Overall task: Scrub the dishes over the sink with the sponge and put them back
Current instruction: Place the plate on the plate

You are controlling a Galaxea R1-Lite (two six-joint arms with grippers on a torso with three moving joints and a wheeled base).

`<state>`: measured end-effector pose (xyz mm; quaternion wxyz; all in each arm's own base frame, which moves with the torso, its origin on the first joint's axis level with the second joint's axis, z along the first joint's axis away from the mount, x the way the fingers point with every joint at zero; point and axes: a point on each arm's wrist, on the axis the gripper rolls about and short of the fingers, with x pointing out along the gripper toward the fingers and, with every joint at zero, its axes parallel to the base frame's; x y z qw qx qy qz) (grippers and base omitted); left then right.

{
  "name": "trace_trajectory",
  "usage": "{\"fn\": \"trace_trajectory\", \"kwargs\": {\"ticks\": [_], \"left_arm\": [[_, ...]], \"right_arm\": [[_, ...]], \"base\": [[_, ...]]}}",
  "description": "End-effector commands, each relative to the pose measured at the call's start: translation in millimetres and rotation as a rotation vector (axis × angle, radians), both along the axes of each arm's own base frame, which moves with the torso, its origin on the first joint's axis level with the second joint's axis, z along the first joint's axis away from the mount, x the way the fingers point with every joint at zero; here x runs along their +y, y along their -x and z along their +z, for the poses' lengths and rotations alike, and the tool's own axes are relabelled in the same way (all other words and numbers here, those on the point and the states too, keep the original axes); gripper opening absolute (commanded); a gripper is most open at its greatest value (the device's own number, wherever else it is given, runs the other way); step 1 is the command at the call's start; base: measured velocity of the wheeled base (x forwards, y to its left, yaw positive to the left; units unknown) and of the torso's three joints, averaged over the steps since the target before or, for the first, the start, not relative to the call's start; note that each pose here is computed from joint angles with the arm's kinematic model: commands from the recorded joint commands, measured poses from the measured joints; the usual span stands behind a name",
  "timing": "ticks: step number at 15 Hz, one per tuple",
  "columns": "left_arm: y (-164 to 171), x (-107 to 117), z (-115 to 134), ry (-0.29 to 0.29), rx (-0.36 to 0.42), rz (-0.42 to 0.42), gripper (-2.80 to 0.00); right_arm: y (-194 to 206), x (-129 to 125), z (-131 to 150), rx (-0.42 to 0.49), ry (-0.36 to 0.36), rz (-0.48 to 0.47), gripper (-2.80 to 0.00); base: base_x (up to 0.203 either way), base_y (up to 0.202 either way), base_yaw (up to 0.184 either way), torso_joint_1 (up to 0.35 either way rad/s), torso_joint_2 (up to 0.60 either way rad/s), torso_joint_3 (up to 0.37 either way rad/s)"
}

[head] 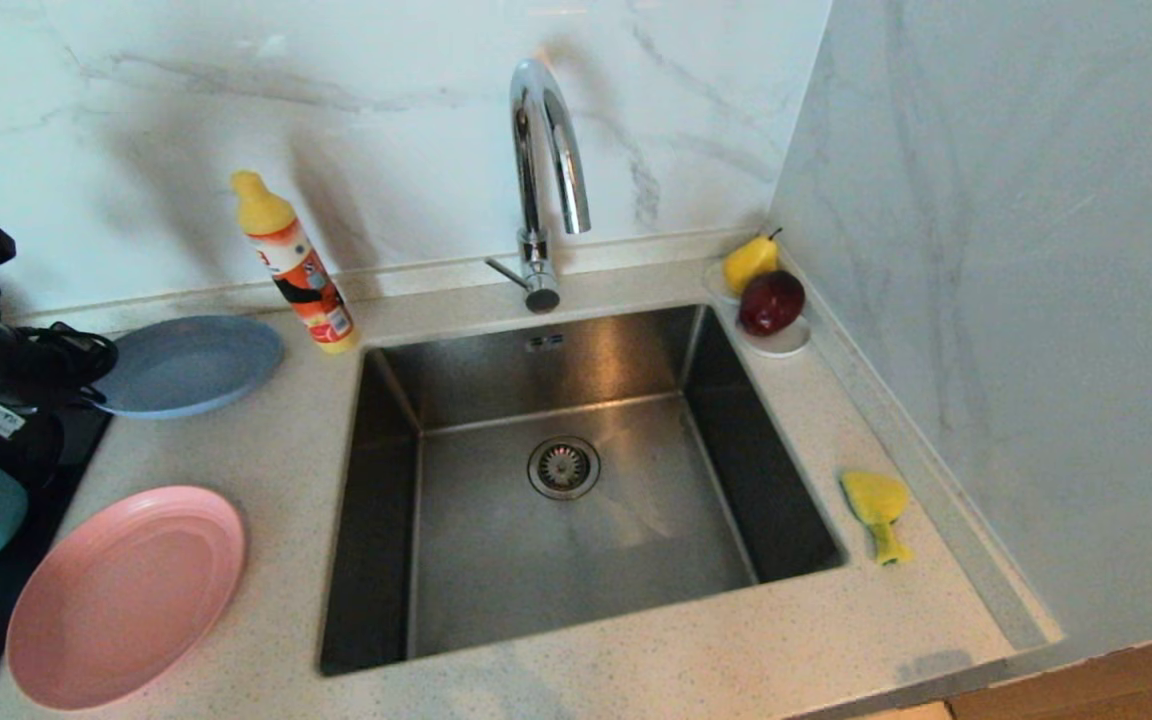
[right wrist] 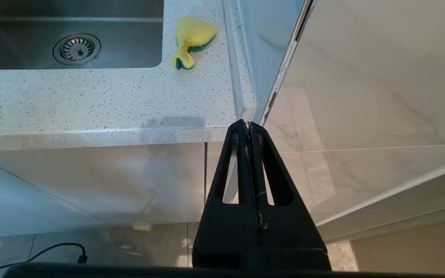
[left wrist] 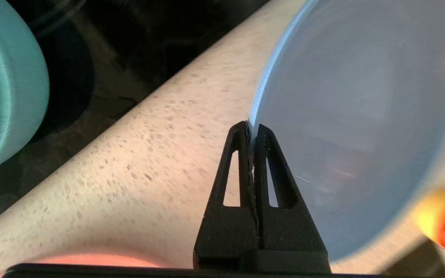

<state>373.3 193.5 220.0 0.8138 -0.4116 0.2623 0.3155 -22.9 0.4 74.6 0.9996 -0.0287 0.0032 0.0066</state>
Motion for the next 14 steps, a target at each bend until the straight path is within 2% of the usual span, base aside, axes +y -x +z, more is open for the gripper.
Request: {"fn": "trace_trajectory", "kwargs": {"ticks": [1, 6, 10, 14], "left_arm": [[14, -8, 29, -0.033, -0.069, 0.000, -2.80], [29, -15, 52, -0.052, -0.109, 0.001, -2.80], [57, -30, 62, -0.014, -0.021, -0.015, -2.80], [90, -47, 55, -0.002, 0.058, -0.046, -2.80]], "right_arm": [[0, 0, 0, 0.001, 0.001, 0.001, -2.80], [0, 0, 0, 0.001, 0.001, 0.001, -2.80], [0, 0, 0, 0.001, 0.001, 0.001, -2.80], [0, 0, 0, 0.001, 0.001, 0.001, -2.80]], "base": [[0.000, 0.000, 0.000, 0.000, 0.00, 0.000], [0.000, 0.000, 0.000, 0.000, 0.00, 0.000], [0.000, 0.000, 0.000, 0.000, 0.00, 0.000], [0.000, 0.000, 0.000, 0.000, 0.00, 0.000]]}}
